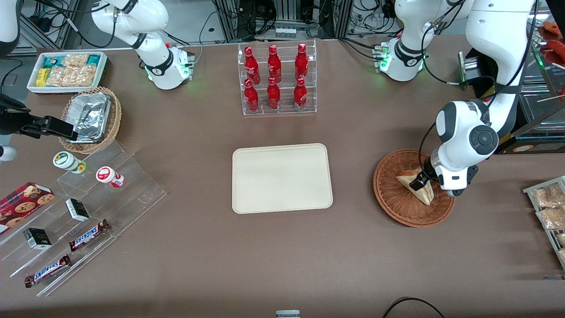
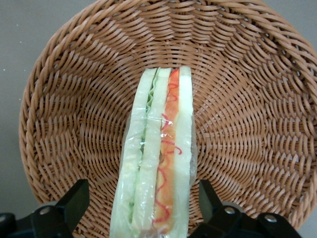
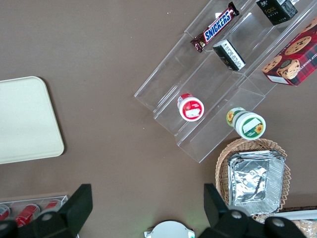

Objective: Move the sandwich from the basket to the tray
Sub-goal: 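Lower the left gripper and close it on the wrapped sandwich, then lift the sandwich and carry it with the left gripper over the cream tray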

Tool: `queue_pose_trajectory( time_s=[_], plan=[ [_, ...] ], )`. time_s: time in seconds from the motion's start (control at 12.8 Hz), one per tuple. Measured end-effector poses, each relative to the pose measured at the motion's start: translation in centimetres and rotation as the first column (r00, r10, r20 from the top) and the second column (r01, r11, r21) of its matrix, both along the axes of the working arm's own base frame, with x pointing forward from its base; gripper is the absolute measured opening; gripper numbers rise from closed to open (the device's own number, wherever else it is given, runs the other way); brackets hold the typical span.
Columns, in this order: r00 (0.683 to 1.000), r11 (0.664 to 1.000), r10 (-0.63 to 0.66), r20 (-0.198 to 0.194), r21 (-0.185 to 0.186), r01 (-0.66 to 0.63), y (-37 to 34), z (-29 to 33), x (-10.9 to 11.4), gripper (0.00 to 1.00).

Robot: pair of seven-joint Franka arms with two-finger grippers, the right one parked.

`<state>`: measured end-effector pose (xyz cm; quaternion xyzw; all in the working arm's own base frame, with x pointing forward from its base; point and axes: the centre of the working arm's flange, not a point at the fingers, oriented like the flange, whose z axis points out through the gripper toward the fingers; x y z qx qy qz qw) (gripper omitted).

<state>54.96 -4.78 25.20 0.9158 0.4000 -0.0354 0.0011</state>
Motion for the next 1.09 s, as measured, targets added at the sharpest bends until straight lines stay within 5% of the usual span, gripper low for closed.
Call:
queue_pose_trajectory(
  time_s=[0.08, 0.55, 0.86, 1.09],
  plan=[
    [1.000, 1.000, 0.001, -0.001, 0.000, -0.001, 0.0, -0.1, 0.0, 0.97],
    [1.000, 1.000, 0.022, 0.000, 0.001, -0.022, 0.0, -0.1, 0.0, 0.37],
    [1.000, 1.000, 0.003, 0.006, -0.001, -0.003, -1.0, 1.4, 0.7, 0.25],
    [0.996, 0.997, -0.072, -0.057, 0.001, 0.072, -4.5, 5.5, 1.9, 0.16]
  ],
)
